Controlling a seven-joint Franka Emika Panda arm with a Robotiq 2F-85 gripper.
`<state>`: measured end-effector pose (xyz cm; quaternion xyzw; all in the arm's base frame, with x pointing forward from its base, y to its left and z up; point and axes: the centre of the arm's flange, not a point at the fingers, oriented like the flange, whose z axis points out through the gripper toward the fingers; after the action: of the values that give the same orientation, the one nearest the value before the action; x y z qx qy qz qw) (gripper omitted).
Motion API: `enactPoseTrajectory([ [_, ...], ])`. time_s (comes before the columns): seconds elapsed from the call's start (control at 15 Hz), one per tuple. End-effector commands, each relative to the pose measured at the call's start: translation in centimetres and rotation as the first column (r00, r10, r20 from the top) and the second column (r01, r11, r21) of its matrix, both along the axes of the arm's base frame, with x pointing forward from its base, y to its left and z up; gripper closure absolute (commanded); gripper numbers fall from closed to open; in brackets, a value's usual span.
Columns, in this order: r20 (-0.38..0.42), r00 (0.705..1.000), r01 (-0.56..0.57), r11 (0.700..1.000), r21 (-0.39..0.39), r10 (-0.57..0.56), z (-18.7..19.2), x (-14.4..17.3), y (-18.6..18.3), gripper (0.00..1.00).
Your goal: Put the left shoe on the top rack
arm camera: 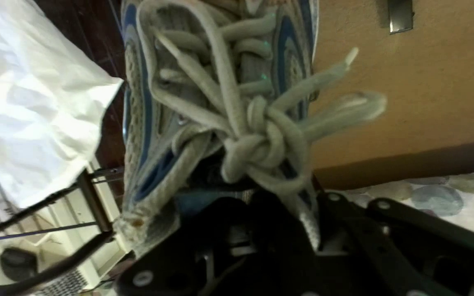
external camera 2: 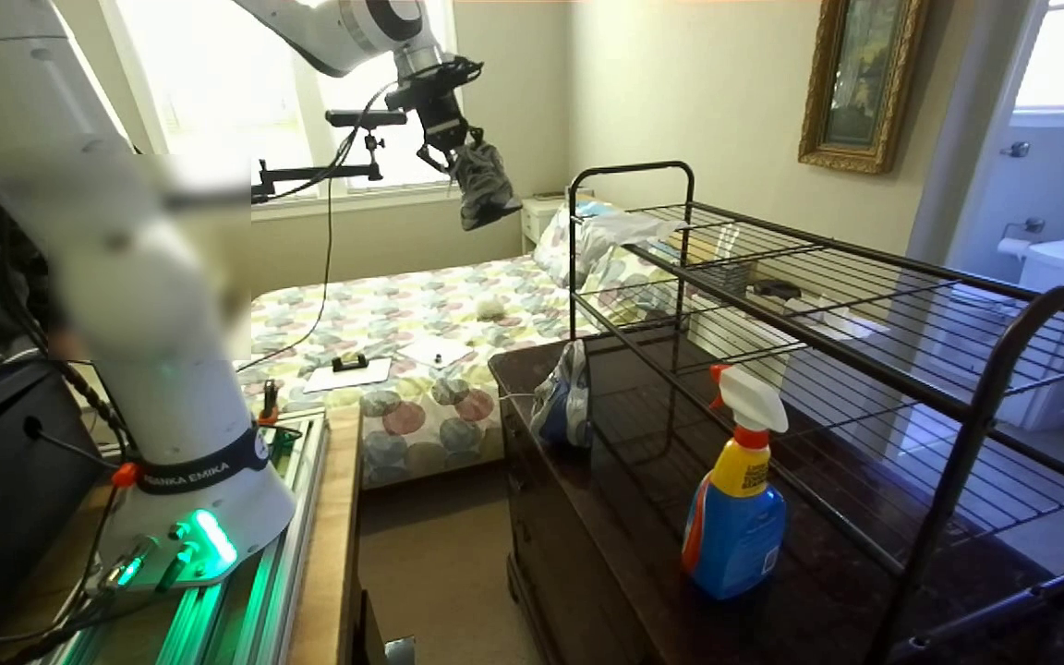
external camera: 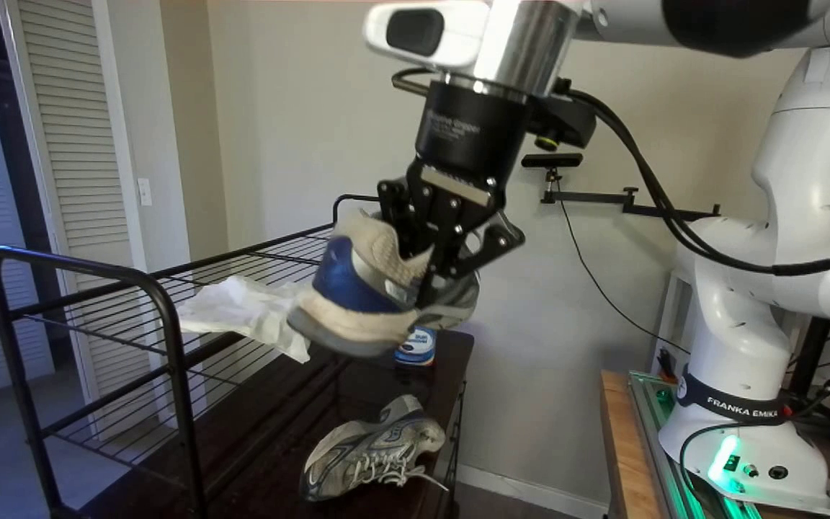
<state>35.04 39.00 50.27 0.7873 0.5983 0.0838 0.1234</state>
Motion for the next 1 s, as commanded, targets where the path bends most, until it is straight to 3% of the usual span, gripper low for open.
enactPoseTrajectory([
  [0.0,0.037,0.994,0.102,0.995,0.024,-0.102,7.9,4.0,-4.1,0.98],
  [0.2,0.024,0.981,0.192,0.981,-0.011,-0.191,13.6,7.0,-7.7,0.98],
  [0.47,0.048,0.955,0.292,0.956,0.014,-0.293,18.5,8.8,-11.3,0.98],
  [0.53,0.036,0.959,0.282,0.959,0.016,-0.282,15.8,7.4,-11.6,0.92],
  [0.8,0.045,0.953,0.297,0.954,0.032,-0.298,17.2,7.9,-12.1,0.92],
  [0.87,0.027,0.946,0.319,0.944,0.079,-0.322,16.7,7.9,-12.0,0.98],
  [0.93,-0.007,0.919,0.392,0.914,0.103,-0.394,16.7,9.0,-11.9,0.98],
])
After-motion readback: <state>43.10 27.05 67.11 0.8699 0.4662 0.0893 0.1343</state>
